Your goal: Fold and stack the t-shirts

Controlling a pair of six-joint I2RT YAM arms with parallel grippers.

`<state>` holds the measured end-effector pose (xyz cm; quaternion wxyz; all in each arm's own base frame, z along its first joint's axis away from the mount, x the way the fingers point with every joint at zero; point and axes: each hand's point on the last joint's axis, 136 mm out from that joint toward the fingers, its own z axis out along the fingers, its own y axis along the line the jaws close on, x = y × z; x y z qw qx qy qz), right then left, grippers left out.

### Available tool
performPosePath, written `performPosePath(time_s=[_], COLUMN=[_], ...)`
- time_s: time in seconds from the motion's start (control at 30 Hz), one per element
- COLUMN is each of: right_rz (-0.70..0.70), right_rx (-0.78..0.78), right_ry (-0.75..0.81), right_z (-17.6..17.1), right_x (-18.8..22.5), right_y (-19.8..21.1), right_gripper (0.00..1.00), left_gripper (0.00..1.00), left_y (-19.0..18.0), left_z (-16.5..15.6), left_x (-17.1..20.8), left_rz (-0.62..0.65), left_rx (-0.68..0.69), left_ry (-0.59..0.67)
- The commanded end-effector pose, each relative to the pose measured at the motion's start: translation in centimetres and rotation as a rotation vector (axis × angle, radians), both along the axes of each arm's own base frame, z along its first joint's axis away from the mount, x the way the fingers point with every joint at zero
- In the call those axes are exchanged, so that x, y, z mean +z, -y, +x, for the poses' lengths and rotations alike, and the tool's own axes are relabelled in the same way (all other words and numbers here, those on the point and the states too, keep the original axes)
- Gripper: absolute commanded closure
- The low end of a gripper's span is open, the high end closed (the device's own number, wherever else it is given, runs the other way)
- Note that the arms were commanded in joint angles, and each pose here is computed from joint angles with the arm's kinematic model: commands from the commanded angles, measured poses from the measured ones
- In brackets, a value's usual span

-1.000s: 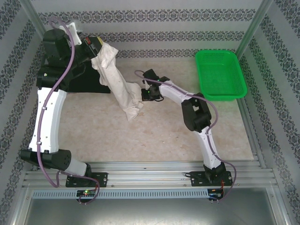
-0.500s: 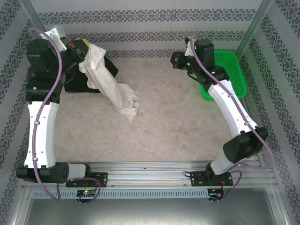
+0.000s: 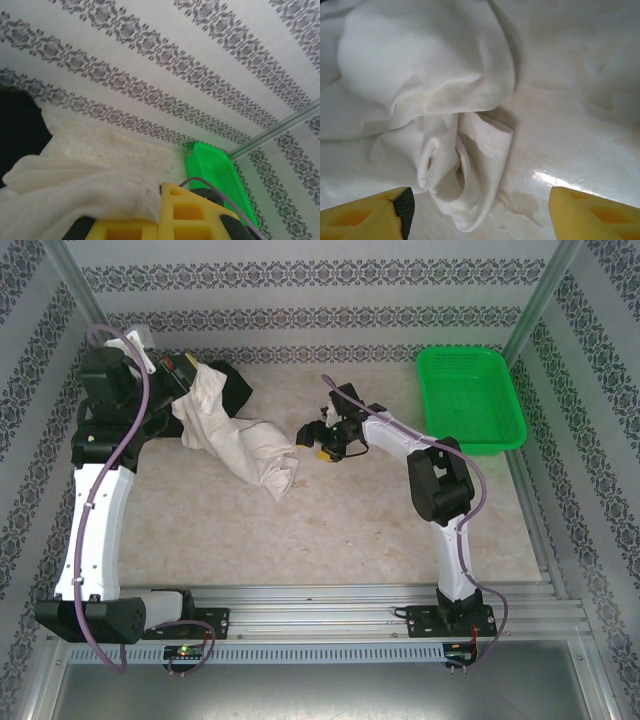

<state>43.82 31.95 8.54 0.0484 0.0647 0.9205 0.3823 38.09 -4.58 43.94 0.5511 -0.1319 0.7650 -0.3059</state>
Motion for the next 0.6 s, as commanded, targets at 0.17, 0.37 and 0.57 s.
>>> performPosePath(time_s=[0.17,0.37,0.57], right_rz=[0.091,0.082,0.079], right_rx=[-0.116,-0.116,-0.111], right_ry=[-0.140,-0.183,-0.209], right_z=[1.4,1.7,1.9], right_x=[-1.1,-2.6,-4.4], right_y=[-2.1,-3.3,-4.6], right_gripper=[0.30,0.32,0.32], left_gripper=[1.00,1.00,1.00], left_y=[-1.0,-1.0,-1.0], left_z=[-0.8,-0.9,-1.0], left_x=[-2.0,-3.0,-3.8], left_rz=[0.023,0.018,0.013], left_rx=[0.036,0.036,0.035], left_ry=[-0.010,-0.027,-0.041])
